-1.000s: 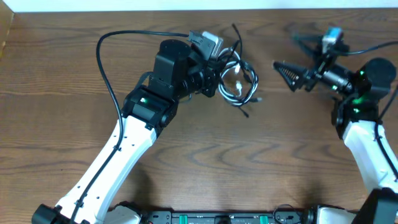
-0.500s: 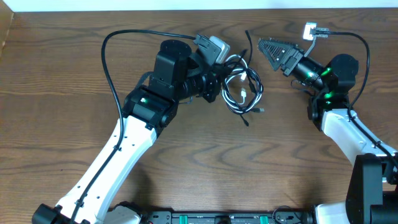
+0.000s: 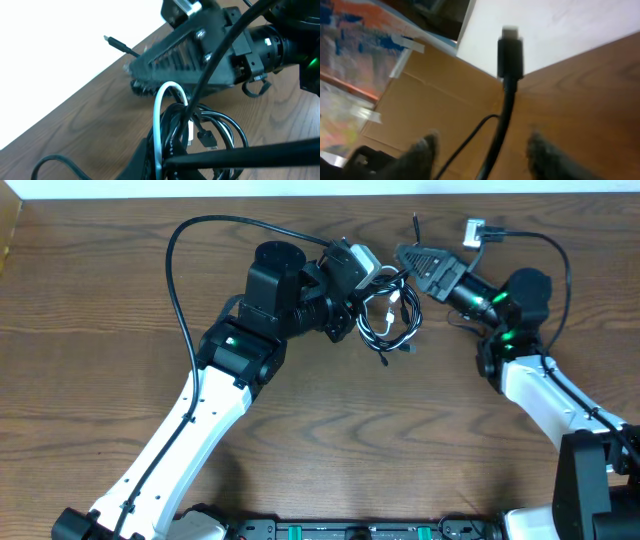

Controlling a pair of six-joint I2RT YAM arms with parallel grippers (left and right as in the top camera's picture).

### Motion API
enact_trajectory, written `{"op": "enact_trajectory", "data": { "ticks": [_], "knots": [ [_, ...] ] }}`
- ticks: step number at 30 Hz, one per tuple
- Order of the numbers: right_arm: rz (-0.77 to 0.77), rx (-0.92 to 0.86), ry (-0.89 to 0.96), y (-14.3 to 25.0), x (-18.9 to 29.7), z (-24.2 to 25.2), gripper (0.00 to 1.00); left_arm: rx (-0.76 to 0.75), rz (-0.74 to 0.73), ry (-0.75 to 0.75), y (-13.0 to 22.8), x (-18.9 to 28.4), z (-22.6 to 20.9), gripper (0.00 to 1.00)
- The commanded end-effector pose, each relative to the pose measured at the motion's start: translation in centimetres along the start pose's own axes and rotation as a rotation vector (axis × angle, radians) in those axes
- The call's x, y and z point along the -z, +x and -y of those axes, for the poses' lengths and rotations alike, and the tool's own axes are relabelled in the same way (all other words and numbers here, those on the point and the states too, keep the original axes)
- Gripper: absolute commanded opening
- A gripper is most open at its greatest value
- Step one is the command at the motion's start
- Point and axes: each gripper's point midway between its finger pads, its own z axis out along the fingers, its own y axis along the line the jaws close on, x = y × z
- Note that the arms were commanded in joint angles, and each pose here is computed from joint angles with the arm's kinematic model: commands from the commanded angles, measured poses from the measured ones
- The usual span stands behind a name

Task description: Untangle cables

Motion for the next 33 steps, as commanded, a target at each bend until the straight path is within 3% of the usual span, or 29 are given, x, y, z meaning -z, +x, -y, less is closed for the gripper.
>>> {"op": "enact_trajectory", "data": {
  "ticks": [1,7,18,23,31,32,33],
  "knots": [
    [0.026,0.036,0.006,-0.3,-0.4,-0.2,0.02,-0.009,-0.002,-0.020,-0.1,0.1,-0.3,0.08],
    [0.063,0.072,0.111,-2.3,1.7,3.0,0.01,0.107,-0.191,-0.276,4.3,1.1,-4.2,0.08],
    [0.150,-0.053,0.381,-6.5,10.4,11.1,0.01,0.092,-0.484,-0.660,10.1,5.9,-9.0,0.08],
    [0.185,-0.104,0.468,-7.3,13.7,13.3,0.01,0.079,-0.587,-0.744,11.8,7.9,-9.7,0.08],
    [0.208,-0.161,0.515,-7.5,15.6,14.6,0.01,0.119,-0.591,-0.753,12.3,8.3,-10.0,0.08],
    [0.208,-0.161,0.515,-7.5,15.6,14.6,0.05,0.133,-0.585,-0.754,12.2,8.2,-9.9,0.08],
    [0.208,-0.161,0.514,-7.5,15.6,14.6,0.17,0.137,-0.581,-0.756,12.2,8.2,-10.0,0.08]
  ]
}}
